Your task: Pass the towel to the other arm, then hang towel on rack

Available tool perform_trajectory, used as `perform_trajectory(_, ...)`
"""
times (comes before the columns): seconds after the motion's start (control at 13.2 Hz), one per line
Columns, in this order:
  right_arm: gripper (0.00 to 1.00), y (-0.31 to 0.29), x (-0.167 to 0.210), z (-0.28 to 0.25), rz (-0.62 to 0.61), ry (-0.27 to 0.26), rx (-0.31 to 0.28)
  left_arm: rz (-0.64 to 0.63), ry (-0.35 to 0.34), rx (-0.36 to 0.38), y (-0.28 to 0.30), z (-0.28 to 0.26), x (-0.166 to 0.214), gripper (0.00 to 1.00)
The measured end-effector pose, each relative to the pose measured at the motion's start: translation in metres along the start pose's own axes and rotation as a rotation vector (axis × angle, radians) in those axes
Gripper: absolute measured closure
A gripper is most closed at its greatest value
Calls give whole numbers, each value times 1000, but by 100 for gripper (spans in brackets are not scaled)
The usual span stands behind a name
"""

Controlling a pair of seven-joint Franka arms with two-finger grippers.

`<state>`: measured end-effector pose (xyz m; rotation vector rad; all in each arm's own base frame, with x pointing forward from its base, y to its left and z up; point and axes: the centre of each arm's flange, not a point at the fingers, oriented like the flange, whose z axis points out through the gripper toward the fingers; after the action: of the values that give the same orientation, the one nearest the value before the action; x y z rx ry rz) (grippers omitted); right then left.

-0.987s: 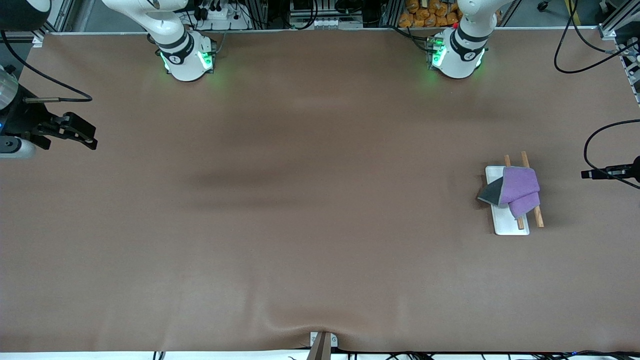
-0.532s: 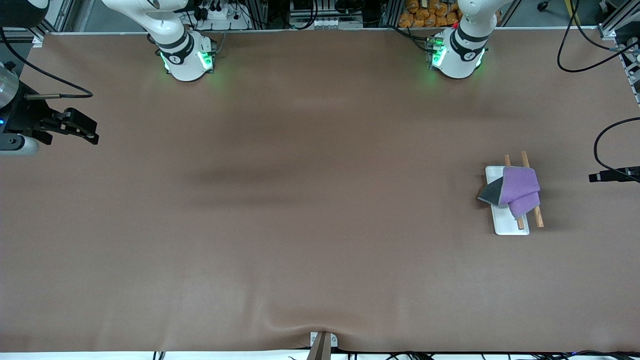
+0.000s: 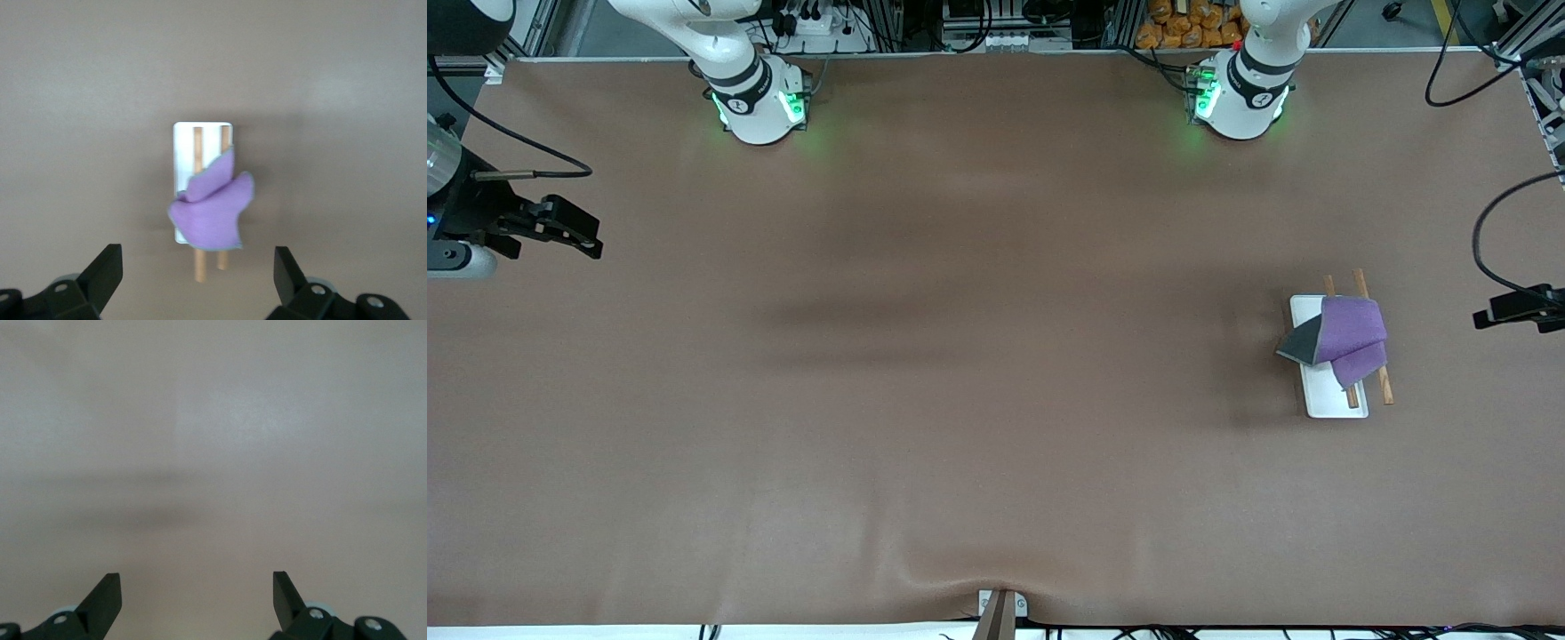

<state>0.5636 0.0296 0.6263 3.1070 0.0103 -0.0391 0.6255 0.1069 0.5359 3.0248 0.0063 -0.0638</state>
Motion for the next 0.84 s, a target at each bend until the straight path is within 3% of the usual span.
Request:
perform_trajectory(0.23,0,-1,-5,4,-2,24,0,-51,-3,19,64,-28,-15,0)
perform_trajectory(0.84,0,0,-13,-3,-2,58,1,3,29,63,110,-56,-31,0)
